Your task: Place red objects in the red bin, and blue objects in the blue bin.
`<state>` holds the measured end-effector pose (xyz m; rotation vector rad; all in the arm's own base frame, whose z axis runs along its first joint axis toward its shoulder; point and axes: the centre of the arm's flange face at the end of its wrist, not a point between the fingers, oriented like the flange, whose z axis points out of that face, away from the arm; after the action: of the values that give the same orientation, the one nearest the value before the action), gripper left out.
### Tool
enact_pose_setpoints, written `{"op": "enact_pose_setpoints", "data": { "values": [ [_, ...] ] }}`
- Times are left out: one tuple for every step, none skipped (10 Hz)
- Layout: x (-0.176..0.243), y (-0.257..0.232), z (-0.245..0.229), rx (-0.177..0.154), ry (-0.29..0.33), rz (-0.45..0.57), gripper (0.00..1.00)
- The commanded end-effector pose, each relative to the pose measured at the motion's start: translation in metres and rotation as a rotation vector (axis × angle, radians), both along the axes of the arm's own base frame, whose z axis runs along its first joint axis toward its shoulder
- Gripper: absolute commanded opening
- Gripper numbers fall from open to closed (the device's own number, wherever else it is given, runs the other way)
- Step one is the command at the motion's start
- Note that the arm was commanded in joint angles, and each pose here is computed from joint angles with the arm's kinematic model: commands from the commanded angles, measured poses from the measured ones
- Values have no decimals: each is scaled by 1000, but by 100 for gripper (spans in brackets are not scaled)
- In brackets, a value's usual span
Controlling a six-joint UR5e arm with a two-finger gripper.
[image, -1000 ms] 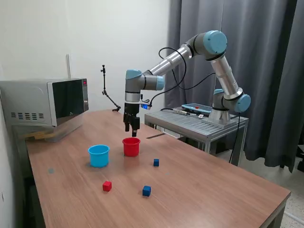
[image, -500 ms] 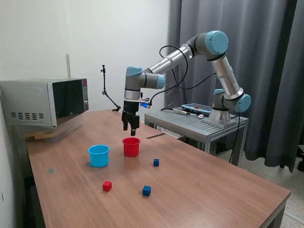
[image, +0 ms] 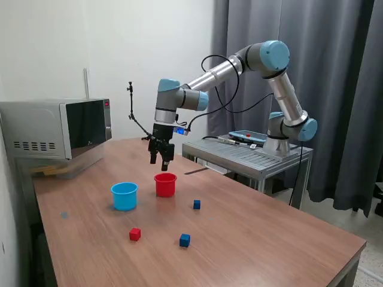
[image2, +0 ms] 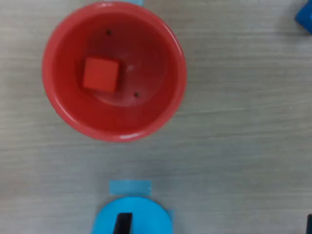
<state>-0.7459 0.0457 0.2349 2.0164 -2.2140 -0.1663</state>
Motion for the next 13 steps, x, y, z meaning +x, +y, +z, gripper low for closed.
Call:
{"op": "enact_pose_setpoints", "data": {
  "values": [
    [-12,-14,3,17,20,98,100],
    [-20,-27,4,28,30,169,100],
    [-27,-31,4,35,40,198,100],
    [-32,-38,8,43,52,233,100],
    [-37,-41,10,50,64,276,100],
    [-45,-53,17,43,90,336,100],
    [-54,-62,24,14,134,416,100],
    [-63,-71,25,-11,160,445,100],
    [-71,-76,22,-20,174,457,100],
    [-78,-82,19,-21,183,467,100],
    [-83,-84,17,-29,193,484,100],
    [-85,-88,17,-33,204,516,100],
    [-90,-92,15,-48,214,528,100]
  ]
}}
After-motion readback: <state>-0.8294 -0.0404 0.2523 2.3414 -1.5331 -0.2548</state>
